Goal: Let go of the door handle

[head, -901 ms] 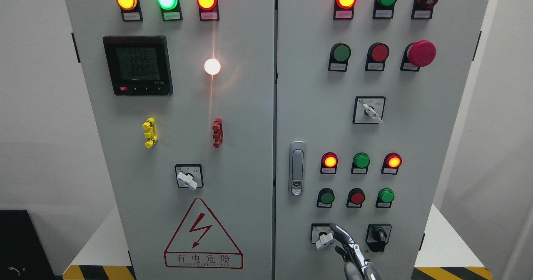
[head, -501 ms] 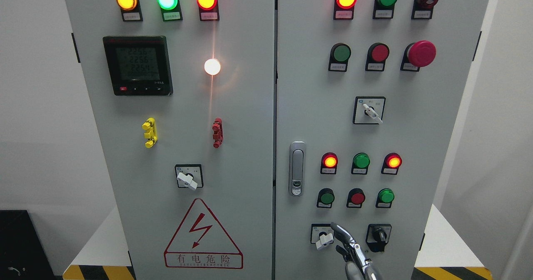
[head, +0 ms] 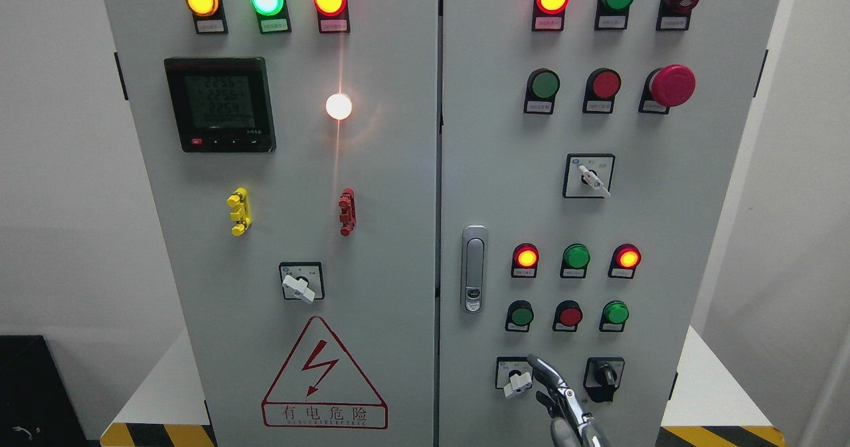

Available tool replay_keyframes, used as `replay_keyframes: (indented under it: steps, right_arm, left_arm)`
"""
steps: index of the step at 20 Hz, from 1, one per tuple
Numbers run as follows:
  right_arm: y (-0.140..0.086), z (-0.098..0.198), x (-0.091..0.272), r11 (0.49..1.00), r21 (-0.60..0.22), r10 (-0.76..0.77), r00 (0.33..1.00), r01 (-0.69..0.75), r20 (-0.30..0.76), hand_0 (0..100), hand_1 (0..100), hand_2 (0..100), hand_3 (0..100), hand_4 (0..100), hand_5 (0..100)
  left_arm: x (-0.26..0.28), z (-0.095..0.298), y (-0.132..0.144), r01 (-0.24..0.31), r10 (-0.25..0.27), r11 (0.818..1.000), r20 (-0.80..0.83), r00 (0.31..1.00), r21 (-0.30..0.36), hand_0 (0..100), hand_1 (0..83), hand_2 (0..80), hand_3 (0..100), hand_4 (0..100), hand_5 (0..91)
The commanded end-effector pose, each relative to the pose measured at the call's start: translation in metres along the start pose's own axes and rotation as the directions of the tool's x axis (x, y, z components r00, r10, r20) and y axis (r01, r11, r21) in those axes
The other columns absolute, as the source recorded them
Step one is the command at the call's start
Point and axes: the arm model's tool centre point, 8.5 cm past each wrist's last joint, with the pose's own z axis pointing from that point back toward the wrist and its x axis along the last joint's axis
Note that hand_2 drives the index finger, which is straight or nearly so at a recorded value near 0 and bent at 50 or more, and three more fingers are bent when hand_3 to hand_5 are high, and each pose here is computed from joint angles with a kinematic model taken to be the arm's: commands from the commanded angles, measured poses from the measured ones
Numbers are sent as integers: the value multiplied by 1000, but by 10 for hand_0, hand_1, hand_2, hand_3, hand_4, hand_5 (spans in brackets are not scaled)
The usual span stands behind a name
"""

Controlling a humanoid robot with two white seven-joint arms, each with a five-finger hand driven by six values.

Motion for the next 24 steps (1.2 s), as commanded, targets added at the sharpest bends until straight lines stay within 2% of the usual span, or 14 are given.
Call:
replay_keyframes:
  steps: [1, 5, 8, 13, 15, 18, 20, 24]
  right_arm:
    - [0, 4, 0, 1000, -3, 5, 1000, -5, -4, 299, 116, 0, 126, 283, 169]
    - [0, 4, 3, 996, -5, 94, 996, -94, 7, 340, 164, 0, 188, 340, 229]
    - [-2, 2, 5, 982, -12, 189, 982, -189, 19, 385, 197, 0, 305, 428, 329]
    - [-7, -4, 9, 948, -48, 315, 949, -313, 34, 422, 281, 0, 545, 651, 630]
    - [-7, -6, 10, 932, -52, 360, 932, -358, 39, 454, 301, 0, 663, 742, 801]
    - [-9, -11, 12, 915, -63, 403, 914, -399, 49, 479, 306, 0, 780, 848, 961]
    - [-12, -16, 13, 885, -74, 464, 885, -460, 39, 483, 311, 0, 838, 895, 1000]
    - [-11, -27, 17, 811, -128, 579, 814, -570, 43, 482, 321, 0, 923, 970, 1000]
  left_arm:
    - [-6, 1, 0, -2, 2, 1000, -9, 1000, 0, 120, 556, 0, 0, 0, 0]
    - [-5, 1, 0, -1, 1, 1000, -9, 1000, 0, 120, 556, 0, 0, 0, 0]
    - [-5, 1, 0, -1, 1, 1000, -8, 1000, 0, 120, 556, 0, 0, 0, 0]
    - [-5, 1, 0, -1, 1, 1000, -9, 1000, 0, 120, 556, 0, 0, 0, 0]
    - [-5, 1, 0, -1, 1, 1000, -8, 1000, 0, 120, 556, 0, 0, 0, 0]
    - [-6, 1, 0, -2, 2, 1000, -9, 1000, 0, 120, 556, 0, 0, 0, 0]
    - [-5, 1, 0, -1, 1, 1000, -9, 1000, 0, 120, 556, 0, 0, 0, 0]
    - [-6, 1, 0, -2, 2, 1000, -11, 1000, 0, 120, 556, 0, 0, 0, 0]
